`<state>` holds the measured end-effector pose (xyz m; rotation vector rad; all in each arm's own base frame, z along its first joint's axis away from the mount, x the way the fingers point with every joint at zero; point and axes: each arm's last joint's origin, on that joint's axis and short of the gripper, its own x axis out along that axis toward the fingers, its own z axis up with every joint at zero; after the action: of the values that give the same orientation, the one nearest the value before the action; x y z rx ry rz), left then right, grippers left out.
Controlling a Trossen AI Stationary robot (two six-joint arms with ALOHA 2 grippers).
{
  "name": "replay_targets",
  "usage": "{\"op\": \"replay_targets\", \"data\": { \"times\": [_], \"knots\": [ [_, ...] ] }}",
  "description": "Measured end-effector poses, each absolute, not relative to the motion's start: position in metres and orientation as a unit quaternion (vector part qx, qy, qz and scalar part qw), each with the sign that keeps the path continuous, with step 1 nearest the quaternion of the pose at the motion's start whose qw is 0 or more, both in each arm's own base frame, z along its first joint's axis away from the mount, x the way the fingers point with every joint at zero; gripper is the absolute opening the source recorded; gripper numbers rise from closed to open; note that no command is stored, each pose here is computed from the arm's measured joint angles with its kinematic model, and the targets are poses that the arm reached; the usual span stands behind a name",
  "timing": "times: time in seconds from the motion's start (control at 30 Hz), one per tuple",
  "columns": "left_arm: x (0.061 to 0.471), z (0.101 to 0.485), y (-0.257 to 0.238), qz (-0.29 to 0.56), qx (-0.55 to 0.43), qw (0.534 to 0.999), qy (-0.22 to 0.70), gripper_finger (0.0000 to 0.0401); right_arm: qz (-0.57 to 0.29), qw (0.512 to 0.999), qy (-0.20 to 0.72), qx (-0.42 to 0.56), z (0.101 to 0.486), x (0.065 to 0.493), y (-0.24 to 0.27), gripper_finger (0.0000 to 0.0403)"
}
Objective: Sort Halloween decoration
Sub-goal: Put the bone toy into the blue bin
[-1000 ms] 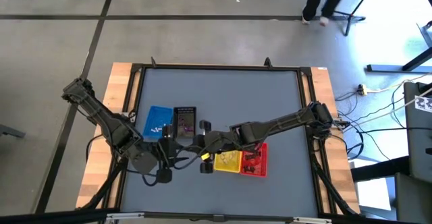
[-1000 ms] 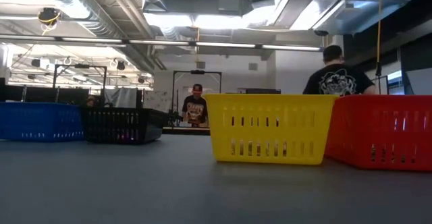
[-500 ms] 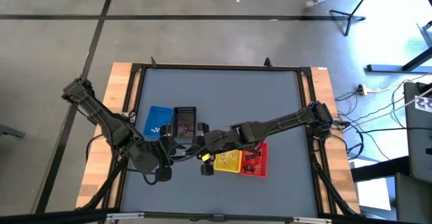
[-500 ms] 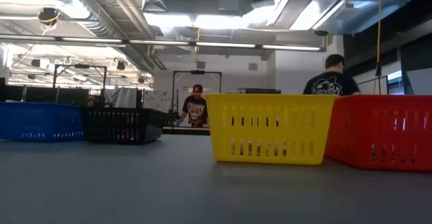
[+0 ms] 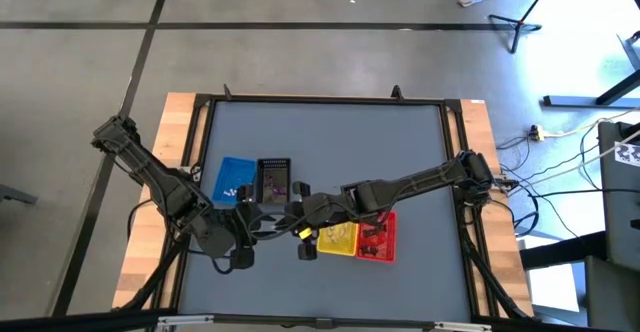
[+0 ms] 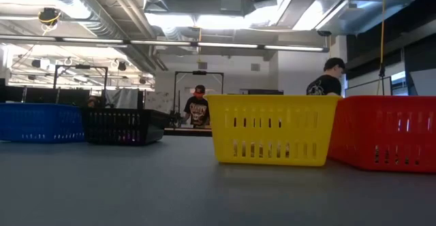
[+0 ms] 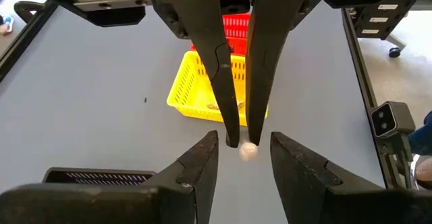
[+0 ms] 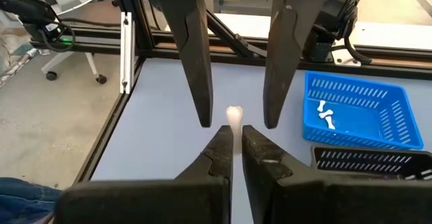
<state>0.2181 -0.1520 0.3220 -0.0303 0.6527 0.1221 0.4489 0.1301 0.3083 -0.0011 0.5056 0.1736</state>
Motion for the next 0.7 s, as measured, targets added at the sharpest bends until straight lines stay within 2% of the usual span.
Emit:
{"op": "replay_targets", "data": {
  "times": [0.33,0.7],
  "knots": [
    [0.2174,0.3210,-0.1521,0.052,-0.015,0.943,0.329,0.0124,0.086,0.964,0.252,-0.001,0.3079,0.4487,0.1301,0.0019],
    [0.2174,0.3210,-0.1521,0.052,-0.015,0.943,0.330,0.0068,0.086,0.965,0.249,0.000,0.3084,0.4490,0.1302,0.0019]
  ]
}}
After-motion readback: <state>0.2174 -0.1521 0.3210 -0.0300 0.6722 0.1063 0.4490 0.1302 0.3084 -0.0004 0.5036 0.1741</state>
